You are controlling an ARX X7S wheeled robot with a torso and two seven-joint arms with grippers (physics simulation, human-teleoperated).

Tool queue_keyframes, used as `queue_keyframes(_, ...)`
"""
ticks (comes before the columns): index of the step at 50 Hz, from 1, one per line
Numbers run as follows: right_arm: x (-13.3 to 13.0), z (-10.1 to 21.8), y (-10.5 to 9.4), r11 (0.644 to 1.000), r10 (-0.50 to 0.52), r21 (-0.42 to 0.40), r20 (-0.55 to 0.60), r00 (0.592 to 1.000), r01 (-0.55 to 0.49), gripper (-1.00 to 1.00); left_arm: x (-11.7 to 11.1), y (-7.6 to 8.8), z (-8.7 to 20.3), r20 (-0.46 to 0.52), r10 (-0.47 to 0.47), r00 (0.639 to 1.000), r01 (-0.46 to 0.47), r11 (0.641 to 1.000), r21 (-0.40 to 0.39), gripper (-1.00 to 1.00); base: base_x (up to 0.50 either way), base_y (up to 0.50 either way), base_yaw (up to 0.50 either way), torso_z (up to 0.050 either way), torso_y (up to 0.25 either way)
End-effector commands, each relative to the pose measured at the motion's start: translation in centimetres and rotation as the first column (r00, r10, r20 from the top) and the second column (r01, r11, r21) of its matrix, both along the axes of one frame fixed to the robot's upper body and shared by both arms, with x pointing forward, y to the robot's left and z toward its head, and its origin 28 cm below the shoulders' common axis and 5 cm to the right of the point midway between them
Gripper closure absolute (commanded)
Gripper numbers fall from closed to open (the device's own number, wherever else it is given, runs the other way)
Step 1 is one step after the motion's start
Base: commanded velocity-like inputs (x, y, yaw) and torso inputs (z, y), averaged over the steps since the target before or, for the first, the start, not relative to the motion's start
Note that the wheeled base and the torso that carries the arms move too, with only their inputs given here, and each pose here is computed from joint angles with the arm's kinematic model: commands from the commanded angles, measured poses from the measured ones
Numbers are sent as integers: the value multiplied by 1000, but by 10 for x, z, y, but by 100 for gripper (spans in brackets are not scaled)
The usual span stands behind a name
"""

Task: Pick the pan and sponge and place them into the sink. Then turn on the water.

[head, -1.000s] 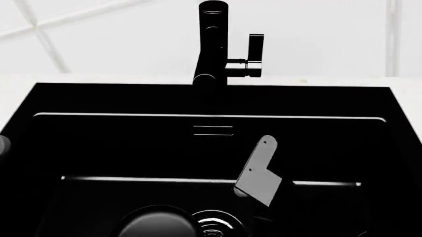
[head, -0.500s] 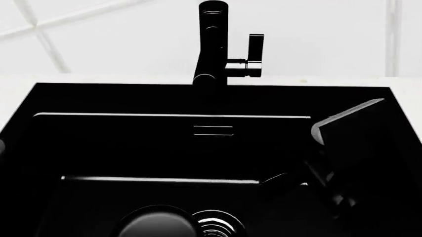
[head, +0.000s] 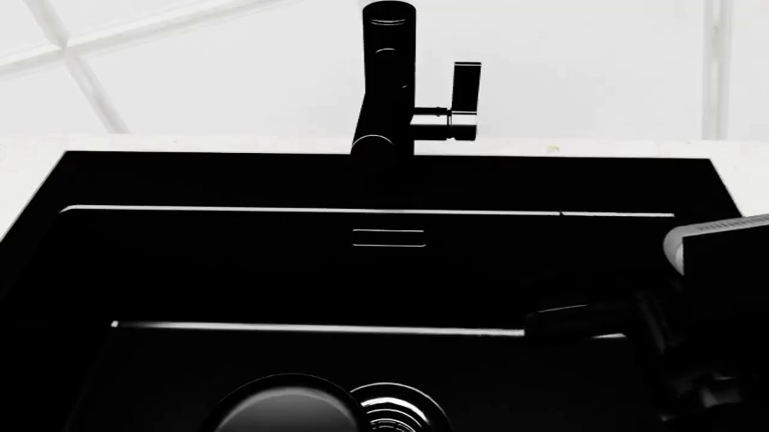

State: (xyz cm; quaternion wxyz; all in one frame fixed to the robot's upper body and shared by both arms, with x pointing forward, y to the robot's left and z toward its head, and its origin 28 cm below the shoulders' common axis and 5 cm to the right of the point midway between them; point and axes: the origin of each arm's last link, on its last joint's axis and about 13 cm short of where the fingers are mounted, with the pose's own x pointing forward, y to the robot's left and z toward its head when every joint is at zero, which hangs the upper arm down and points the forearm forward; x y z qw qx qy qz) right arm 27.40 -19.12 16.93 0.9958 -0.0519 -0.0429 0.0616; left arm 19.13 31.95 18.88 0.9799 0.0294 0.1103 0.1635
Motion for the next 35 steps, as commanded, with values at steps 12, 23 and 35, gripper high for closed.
queue_keyframes(12,-6,5,-1,999,-39,-32,4,999,39,-100,-56,34,19,24,265,964,-265,964,28,-100,0,0,0,0,0)
queue_keyframes(23,-7,-1,2,999,-31,-39,-6,999,31,-100,-49,47,5,-25,270,963,-270,963,-13,-100,0,0,0,0,0)
queue_keyframes(35,-6,4,2,998,-42,-56,-9,999,42,-100,-44,47,-9,-82,254,964,-257,966,-26,-100,0,0,0,0,0)
